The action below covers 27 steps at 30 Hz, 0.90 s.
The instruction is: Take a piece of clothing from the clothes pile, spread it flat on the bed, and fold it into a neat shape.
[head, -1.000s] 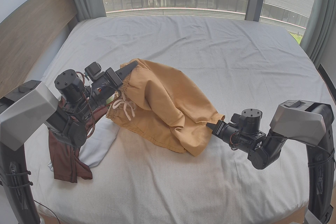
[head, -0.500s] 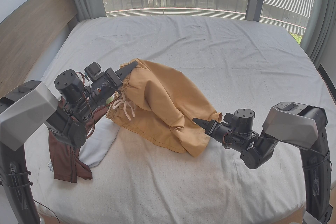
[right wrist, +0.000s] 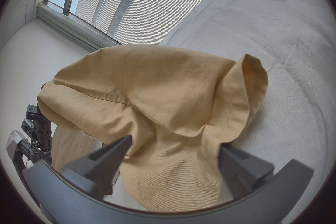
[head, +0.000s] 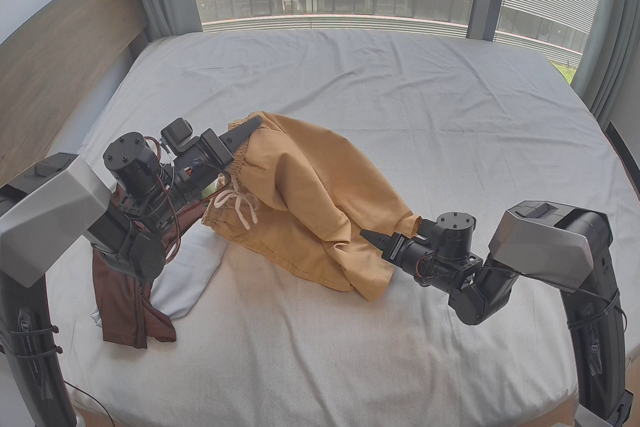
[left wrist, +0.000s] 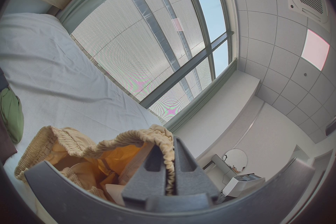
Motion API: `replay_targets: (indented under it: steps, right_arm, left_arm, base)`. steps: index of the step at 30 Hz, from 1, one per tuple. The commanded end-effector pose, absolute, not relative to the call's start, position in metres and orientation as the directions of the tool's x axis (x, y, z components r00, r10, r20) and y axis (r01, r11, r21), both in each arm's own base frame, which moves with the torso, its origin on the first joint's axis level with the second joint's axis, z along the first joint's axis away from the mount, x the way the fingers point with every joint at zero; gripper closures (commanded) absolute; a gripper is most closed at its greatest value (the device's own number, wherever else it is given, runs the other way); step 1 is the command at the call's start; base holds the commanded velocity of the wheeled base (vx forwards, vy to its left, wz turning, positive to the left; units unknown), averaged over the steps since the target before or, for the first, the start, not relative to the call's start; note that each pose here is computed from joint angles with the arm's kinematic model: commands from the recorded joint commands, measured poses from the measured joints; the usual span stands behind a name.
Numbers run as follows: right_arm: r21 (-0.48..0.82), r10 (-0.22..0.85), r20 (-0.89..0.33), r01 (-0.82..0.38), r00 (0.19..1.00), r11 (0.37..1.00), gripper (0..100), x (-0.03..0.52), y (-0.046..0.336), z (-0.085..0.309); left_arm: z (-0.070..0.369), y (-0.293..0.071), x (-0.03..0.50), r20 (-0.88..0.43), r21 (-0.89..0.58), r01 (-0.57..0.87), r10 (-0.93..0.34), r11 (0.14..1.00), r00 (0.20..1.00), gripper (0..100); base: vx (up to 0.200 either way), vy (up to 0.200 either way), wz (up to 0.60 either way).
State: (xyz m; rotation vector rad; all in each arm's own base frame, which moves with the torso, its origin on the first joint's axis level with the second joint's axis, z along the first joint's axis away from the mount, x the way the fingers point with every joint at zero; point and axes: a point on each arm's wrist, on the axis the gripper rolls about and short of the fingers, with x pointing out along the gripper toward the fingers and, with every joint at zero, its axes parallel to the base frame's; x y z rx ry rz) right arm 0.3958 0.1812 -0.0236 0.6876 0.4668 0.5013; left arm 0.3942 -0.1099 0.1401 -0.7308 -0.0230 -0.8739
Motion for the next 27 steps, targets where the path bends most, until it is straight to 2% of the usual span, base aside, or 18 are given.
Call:
replay_targets:
  steps: [1, 10, 20, 23, 27]
  right_arm:
    - [0.691, 0.571, -0.255, -0.265, 0.78, 0.672, 100, 0.396, 0.18, -0.031]
    - [0.696, 0.567, -0.263, -0.253, 0.781, 0.672, 100, 0.387, 0.17, -0.032]
    - [0.707, 0.559, -0.135, -0.315, 0.818, 0.633, 100, 0.369, 0.142, 0.018]
    - [0.701, 0.579, -0.065, -0.375, 0.813, 0.606, 100, 0.356, 0.133, 0.048]
    - [0.681, 0.587, 0.001, -0.43, 0.81, 0.592, 100, 0.347, 0.129, 0.065]
  left_arm:
    - [0.14, -0.11, 0.394, 0.305, -0.574, 0.704, -0.689, 0.418, 0.657, 100]
    - [0.141, -0.11, 0.394, 0.306, -0.573, 0.705, -0.689, 0.418, 0.657, 100]
    - [0.159, -0.11, 0.378, 0.324, -0.558, 0.726, -0.7, 0.402, 0.637, 100]
    - [0.169, -0.107, 0.37, 0.337, -0.547, 0.735, -0.699, 0.401, 0.631, 100]
    - [0.175, -0.104, 0.363, 0.336, -0.539, 0.745, -0.71, 0.393, 0.619, 100]
  base:
    - [0.0, 0.0, 0.0]
    - [0.0, 0.0, 0.0]
    - [0.0, 0.0, 0.0]
    - [0.0, 0.0, 0.0]
    - [0.0, 0.0, 0.0]
